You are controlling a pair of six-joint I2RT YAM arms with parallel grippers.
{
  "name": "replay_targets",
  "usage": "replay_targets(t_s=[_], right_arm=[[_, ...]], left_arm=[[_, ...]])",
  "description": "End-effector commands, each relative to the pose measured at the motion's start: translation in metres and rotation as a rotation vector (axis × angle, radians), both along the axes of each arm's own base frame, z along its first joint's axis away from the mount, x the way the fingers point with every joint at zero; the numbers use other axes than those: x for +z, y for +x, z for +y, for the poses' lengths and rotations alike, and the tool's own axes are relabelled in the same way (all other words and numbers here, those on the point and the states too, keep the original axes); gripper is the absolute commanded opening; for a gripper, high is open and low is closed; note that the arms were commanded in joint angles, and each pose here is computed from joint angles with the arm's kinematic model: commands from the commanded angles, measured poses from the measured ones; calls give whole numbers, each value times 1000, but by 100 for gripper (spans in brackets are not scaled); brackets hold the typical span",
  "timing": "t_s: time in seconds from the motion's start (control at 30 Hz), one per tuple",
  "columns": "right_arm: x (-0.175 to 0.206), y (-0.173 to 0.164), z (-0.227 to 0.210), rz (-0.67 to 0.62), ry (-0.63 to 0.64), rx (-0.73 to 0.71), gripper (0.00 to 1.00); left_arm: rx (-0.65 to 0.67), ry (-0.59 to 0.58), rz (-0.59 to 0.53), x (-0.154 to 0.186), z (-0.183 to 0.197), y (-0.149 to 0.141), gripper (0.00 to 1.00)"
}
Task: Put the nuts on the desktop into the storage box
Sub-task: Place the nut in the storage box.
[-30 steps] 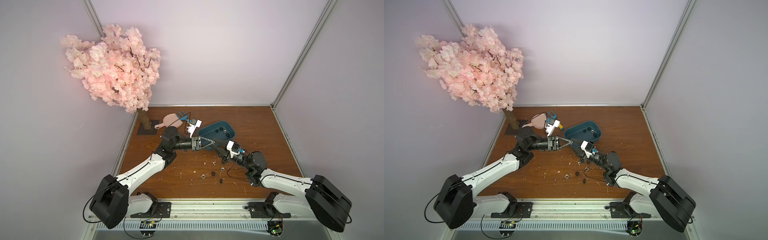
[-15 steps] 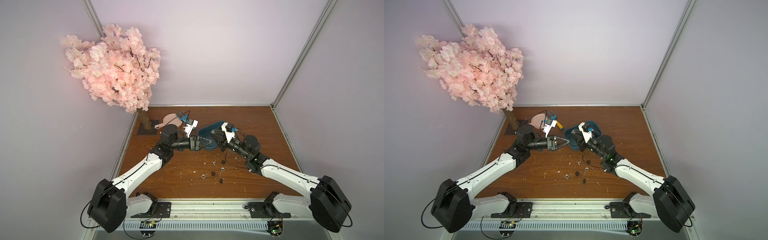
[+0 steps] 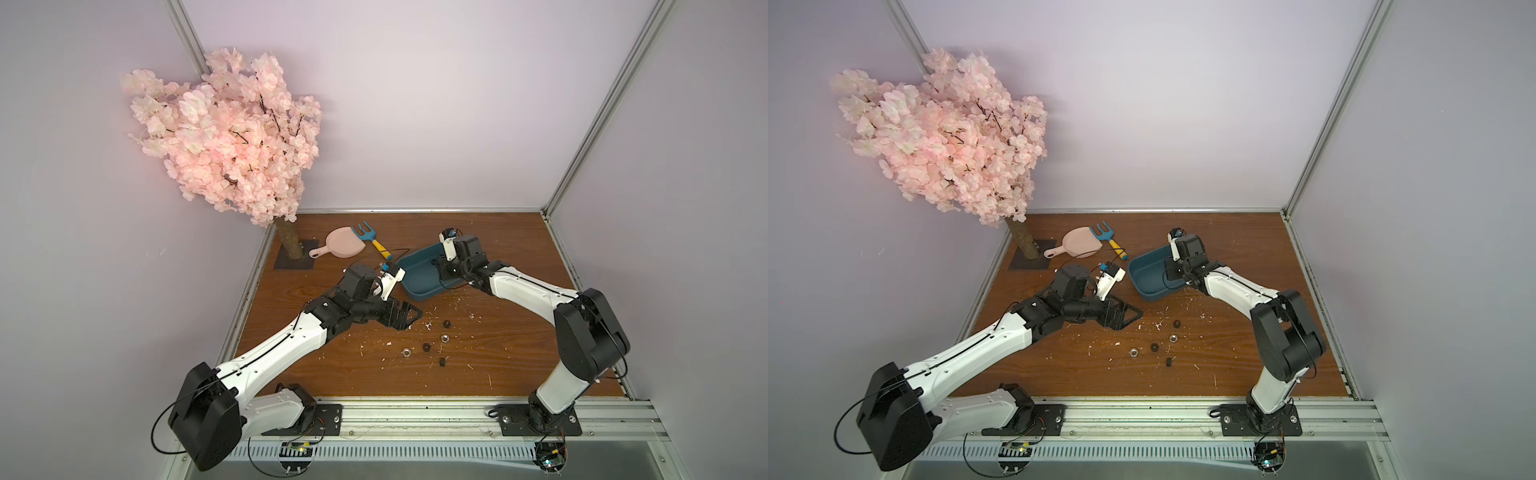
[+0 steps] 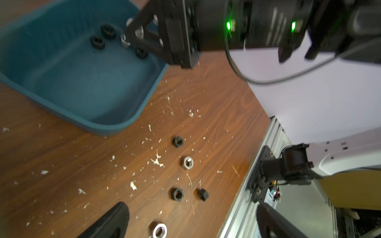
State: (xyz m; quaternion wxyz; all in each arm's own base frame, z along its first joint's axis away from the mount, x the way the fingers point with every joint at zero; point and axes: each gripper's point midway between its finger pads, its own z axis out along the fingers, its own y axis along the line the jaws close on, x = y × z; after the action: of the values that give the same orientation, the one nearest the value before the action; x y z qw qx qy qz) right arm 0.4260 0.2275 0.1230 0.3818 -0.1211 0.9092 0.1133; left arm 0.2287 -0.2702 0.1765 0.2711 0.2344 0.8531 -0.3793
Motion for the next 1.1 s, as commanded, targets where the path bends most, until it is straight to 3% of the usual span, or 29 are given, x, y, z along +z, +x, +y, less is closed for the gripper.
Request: replay_targets(t_s=[0.0, 0.33, 0.67, 0.9, 1.07], right_arm=[[1, 17, -16, 6, -110, -72, 8], [-42, 47, -11, 102, -233, -99, 10], [-63, 51, -16, 131, -292, -116, 15], [-73, 51, -14, 147, -295, -100, 31], [-60, 50, -6, 101, -240, -75, 37]], left_arm=[[21, 114, 5, -26, 18, -6, 100], [12, 137, 43, -45, 23, -16, 100], [17, 149, 64, -52, 25, -19, 97], [34, 166, 53, -54, 27, -17, 95], [42, 222, 38, -62, 26, -17, 94]])
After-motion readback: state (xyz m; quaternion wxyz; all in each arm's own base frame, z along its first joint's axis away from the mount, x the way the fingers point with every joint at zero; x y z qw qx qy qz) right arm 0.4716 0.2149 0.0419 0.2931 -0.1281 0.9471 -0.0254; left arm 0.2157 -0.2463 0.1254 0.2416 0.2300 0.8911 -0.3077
